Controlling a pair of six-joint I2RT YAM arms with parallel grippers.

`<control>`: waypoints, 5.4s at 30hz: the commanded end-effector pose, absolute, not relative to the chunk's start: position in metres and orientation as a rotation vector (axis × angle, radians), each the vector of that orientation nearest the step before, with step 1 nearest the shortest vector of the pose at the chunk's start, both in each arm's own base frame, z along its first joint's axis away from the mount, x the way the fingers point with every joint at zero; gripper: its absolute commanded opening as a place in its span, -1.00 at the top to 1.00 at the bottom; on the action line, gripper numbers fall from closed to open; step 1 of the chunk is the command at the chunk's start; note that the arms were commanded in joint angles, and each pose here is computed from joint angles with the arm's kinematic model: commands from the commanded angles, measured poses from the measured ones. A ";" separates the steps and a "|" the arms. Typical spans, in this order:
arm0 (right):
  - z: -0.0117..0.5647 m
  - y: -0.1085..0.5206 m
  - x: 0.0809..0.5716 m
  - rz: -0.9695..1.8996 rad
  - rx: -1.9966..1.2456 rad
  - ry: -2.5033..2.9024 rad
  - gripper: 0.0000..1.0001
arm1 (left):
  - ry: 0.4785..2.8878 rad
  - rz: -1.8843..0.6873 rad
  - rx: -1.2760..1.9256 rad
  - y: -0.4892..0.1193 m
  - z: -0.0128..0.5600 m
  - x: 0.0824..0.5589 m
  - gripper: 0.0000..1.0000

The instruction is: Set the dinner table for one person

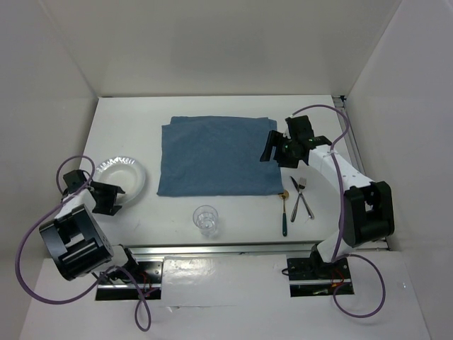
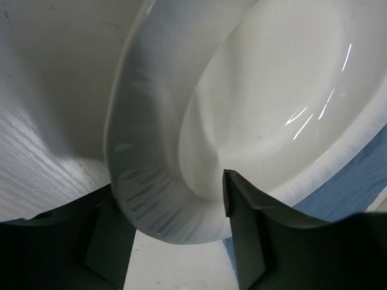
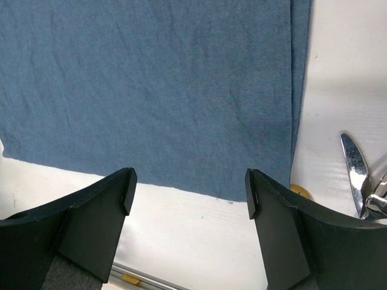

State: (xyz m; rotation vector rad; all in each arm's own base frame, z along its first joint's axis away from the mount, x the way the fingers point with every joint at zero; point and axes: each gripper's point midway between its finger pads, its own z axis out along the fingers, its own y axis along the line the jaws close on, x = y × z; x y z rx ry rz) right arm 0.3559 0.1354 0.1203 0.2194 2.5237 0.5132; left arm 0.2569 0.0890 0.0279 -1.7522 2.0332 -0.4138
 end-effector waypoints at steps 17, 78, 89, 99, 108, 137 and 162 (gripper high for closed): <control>0.138 0.141 0.359 0.531 0.183 2.480 -0.70 | 1.881 -0.557 -1.480 0.102 0.147 0.306 1.00; 0.189 0.081 0.332 0.470 0.295 2.384 -0.70 | 2.594 -1.021 -0.150 -0.202 0.103 0.453 -0.96; 0.161 0.254 0.269 0.619 -0.298 2.544 -0.74 | 2.450 -0.606 -0.163 -0.142 0.212 0.437 -1.00; 0.123 0.331 0.211 0.686 -0.563 2.588 -0.79 | 2.131 -0.509 -0.515 -0.044 0.295 0.395 -0.83; 0.088 0.360 0.186 0.656 -0.699 2.637 -0.67 | 2.141 -0.525 -0.547 -0.034 0.287 0.386 -0.81; 0.212 0.146 0.527 0.204 0.259 2.346 1.00 | 2.291 -0.604 -0.345 -0.080 0.255 0.363 -0.76; 0.095 0.108 0.559 0.066 0.307 2.513 0.95 | 2.423 -0.593 -0.318 -0.095 0.219 0.361 -0.76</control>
